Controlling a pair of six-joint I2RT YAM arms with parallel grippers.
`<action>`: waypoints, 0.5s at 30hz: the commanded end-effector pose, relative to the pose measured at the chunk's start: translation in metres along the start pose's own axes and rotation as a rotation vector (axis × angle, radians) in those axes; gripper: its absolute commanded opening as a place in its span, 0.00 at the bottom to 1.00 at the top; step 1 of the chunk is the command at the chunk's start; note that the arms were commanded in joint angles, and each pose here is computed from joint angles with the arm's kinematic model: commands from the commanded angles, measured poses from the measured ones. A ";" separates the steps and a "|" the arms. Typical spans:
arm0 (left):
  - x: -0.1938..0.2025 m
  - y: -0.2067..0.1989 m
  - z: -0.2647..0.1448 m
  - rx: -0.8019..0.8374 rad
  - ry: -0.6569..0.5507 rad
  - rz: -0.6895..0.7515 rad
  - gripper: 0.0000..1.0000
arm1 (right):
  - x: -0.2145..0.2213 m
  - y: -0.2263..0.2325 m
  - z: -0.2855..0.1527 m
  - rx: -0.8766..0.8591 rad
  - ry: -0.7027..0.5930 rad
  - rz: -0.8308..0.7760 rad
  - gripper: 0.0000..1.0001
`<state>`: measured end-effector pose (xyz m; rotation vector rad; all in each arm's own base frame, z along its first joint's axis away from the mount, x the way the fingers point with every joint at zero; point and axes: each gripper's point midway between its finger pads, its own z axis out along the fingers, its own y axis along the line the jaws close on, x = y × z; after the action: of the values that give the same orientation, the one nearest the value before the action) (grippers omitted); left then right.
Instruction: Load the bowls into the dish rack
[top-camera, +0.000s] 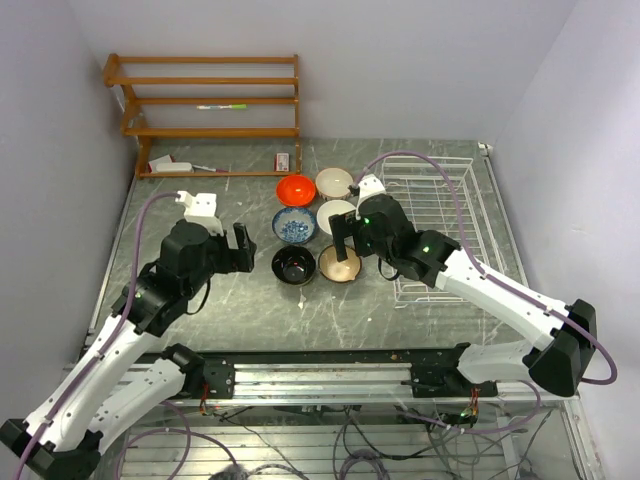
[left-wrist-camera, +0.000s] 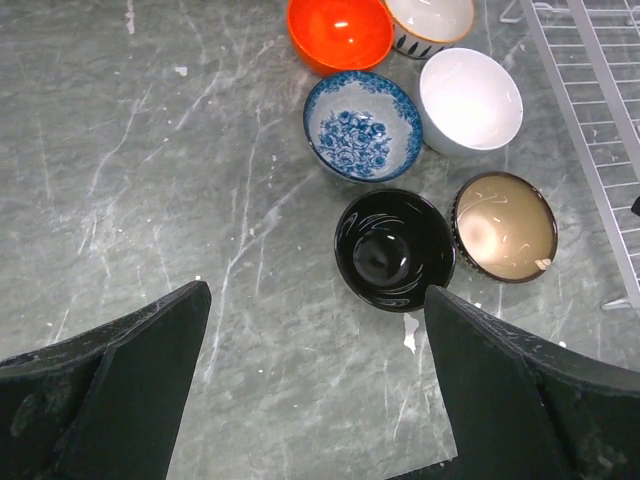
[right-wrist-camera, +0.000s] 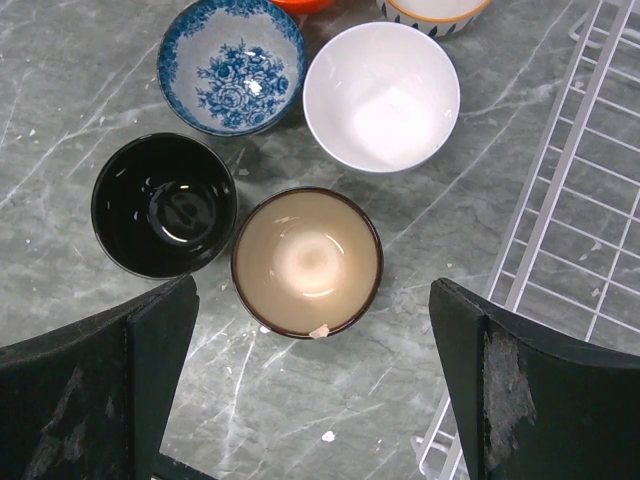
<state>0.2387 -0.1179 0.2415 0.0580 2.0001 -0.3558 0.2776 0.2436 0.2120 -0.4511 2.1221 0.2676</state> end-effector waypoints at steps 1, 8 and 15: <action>-0.003 0.013 -0.011 -0.053 -0.032 -0.010 0.99 | -0.004 0.001 -0.005 -0.009 -0.023 -0.001 1.00; 0.002 0.020 -0.019 -0.075 -0.035 -0.034 0.99 | 0.003 -0.002 -0.004 0.001 -0.007 -0.006 1.00; 0.001 0.024 -0.026 -0.087 -0.062 -0.055 0.99 | 0.021 0.018 0.000 -0.128 0.030 -0.049 0.96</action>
<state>0.2222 -0.0930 0.2463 -0.0278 1.9649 -0.3123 0.2714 0.2442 0.2055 -0.4885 2.1322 0.2870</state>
